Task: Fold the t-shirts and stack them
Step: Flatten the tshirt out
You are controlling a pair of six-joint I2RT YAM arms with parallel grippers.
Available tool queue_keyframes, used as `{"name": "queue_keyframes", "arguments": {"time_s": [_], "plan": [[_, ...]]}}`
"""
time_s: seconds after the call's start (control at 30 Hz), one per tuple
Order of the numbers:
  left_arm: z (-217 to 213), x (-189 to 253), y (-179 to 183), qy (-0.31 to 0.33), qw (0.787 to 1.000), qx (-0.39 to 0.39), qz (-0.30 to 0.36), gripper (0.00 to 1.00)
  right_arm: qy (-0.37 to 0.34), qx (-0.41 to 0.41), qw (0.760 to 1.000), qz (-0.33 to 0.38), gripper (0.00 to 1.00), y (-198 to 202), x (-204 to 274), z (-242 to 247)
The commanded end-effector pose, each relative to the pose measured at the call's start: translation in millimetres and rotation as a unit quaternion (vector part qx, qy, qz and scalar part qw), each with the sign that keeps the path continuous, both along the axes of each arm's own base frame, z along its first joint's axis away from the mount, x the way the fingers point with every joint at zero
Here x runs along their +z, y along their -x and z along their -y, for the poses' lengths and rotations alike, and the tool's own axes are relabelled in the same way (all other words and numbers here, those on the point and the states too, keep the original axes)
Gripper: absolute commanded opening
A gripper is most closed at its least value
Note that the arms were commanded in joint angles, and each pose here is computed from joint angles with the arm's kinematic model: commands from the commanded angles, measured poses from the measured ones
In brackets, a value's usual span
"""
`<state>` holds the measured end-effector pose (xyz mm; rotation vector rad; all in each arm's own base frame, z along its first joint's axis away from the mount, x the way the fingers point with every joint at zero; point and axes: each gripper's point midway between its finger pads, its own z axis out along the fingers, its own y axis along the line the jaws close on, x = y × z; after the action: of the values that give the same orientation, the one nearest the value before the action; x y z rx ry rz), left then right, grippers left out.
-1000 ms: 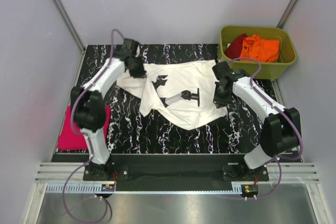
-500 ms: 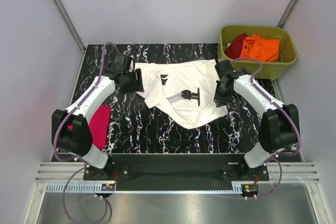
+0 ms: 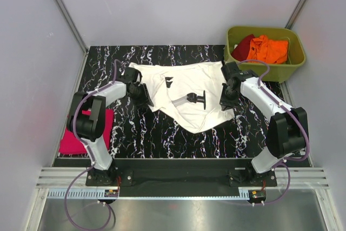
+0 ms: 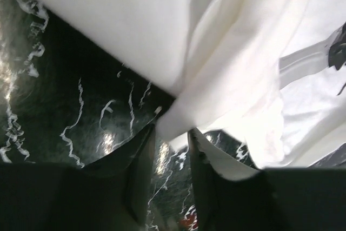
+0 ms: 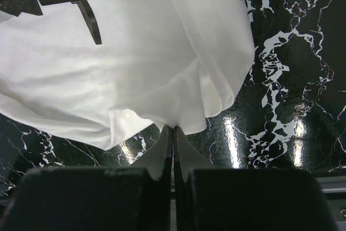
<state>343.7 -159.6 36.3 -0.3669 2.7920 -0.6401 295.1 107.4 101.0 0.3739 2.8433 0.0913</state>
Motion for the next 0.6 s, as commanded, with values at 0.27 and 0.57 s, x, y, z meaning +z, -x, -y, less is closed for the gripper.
{"name": "queue_keyframes", "arguments": {"time_s": [0.27,0.57], "plan": [[126,67,5,0.046,0.989,-0.114,0.082,0.04,-0.006,0.005,1.000,0.015,0.00,-3,2,0],[105,105,-19,-0.019,0.981,-0.132,0.143,0.80,-0.007,0.004,1.000,0.012,0.00,-1,2,4]]}}
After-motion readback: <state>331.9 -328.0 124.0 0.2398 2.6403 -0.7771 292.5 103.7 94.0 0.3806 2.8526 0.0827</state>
